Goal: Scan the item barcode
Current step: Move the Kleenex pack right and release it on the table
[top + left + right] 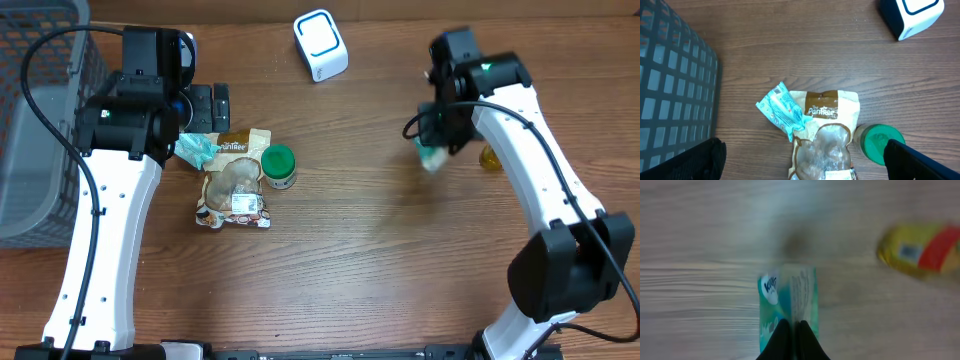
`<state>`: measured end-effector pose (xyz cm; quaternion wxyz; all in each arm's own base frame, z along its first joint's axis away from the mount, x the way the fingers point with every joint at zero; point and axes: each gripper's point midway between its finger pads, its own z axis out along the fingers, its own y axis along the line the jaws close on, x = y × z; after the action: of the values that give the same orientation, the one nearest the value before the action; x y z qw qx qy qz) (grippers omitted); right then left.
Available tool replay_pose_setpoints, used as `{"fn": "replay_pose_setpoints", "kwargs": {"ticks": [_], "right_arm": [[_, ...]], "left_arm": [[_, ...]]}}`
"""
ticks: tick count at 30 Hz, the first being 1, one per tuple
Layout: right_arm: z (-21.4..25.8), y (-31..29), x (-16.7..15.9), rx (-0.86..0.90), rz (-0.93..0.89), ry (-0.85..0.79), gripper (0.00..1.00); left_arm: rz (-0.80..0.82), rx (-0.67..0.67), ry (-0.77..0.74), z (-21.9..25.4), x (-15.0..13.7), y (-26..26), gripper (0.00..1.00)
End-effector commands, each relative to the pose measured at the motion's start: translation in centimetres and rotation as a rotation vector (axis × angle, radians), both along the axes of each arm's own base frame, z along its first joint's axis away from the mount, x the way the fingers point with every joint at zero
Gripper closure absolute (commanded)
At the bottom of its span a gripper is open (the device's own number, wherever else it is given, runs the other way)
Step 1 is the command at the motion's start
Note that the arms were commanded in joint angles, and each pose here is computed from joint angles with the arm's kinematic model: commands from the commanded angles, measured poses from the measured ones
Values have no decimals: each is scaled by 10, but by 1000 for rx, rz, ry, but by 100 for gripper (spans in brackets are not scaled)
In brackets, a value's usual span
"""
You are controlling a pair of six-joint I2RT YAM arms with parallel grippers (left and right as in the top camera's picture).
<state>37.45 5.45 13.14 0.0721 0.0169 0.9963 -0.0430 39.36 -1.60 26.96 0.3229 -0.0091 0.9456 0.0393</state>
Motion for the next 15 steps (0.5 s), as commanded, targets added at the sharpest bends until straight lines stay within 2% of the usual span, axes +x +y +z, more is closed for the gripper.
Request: {"fn": "replay_pose_setpoints", "kwargs": {"ticks": [1, 5, 12, 15], "right_arm": [[-15, -35, -7, -126, -103, 14, 95], [-29, -56, -16, -177, -136, 46, 93], [-34, -64, -9, -185, -158, 15, 93], [-34, -60, -4, -164, -161, -4, 86]], "left_arm": [[-6, 12, -6, 3, 2, 2, 1], [-7, 12, -6, 3, 2, 1, 0], [-7, 12, -6, 3, 2, 1, 0], [-7, 12, -6, 3, 2, 1, 1]]}}
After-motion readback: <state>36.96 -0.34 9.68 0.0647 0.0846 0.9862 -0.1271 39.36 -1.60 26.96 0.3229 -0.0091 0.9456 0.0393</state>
